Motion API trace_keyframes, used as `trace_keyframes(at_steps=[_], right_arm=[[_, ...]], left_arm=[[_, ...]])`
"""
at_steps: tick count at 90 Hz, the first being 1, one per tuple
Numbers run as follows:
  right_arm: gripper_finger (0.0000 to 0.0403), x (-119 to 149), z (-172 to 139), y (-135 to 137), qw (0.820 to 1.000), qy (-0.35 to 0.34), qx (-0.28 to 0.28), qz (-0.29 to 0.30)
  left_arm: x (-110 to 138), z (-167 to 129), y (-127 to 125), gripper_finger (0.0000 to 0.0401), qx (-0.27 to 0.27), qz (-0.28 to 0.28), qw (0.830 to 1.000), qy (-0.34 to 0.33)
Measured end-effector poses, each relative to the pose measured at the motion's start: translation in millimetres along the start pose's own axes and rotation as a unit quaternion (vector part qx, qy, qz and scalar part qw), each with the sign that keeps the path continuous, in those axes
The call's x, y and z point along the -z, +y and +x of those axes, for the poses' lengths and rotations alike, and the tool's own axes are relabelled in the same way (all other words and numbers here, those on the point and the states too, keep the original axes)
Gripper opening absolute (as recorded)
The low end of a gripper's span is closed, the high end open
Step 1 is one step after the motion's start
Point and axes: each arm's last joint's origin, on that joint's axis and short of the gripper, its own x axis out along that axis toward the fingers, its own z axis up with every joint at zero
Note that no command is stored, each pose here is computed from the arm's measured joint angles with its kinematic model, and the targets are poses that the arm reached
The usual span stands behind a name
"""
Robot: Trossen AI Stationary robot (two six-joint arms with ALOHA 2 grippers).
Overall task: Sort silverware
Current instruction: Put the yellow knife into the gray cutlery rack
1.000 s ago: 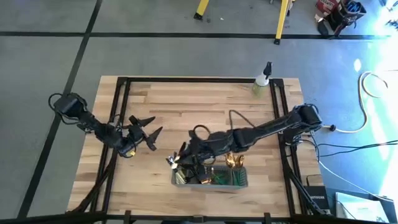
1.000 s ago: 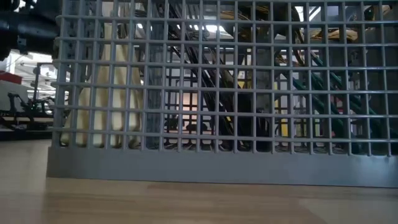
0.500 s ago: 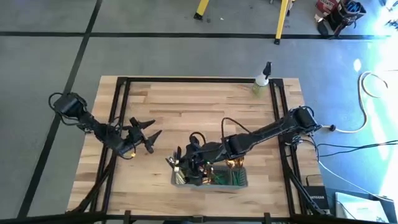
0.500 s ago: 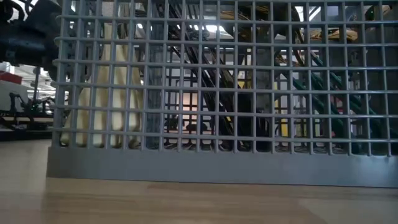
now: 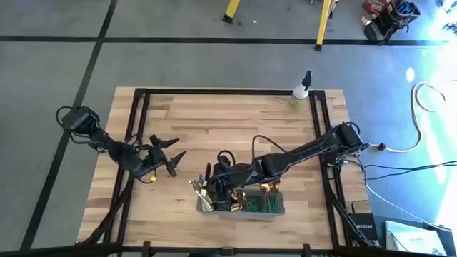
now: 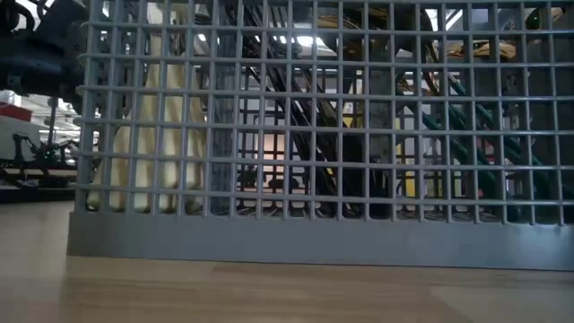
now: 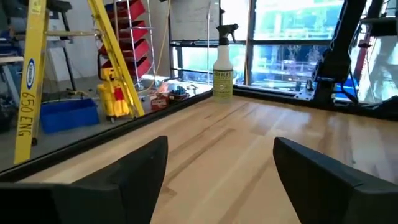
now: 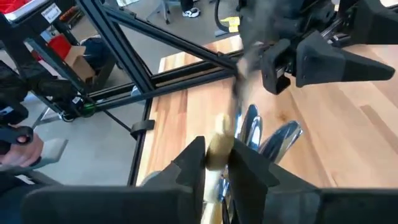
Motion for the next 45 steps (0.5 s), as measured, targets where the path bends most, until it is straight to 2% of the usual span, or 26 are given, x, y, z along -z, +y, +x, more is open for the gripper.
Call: trace_keyframes(at_steps=[45], right_arm=[[0.0064,4,-2,11,1.000,-0.009,-0.001,0.007]], left_arm=[[0,0,0,0.0276,0.001,-0.002,1.000,0.000]])
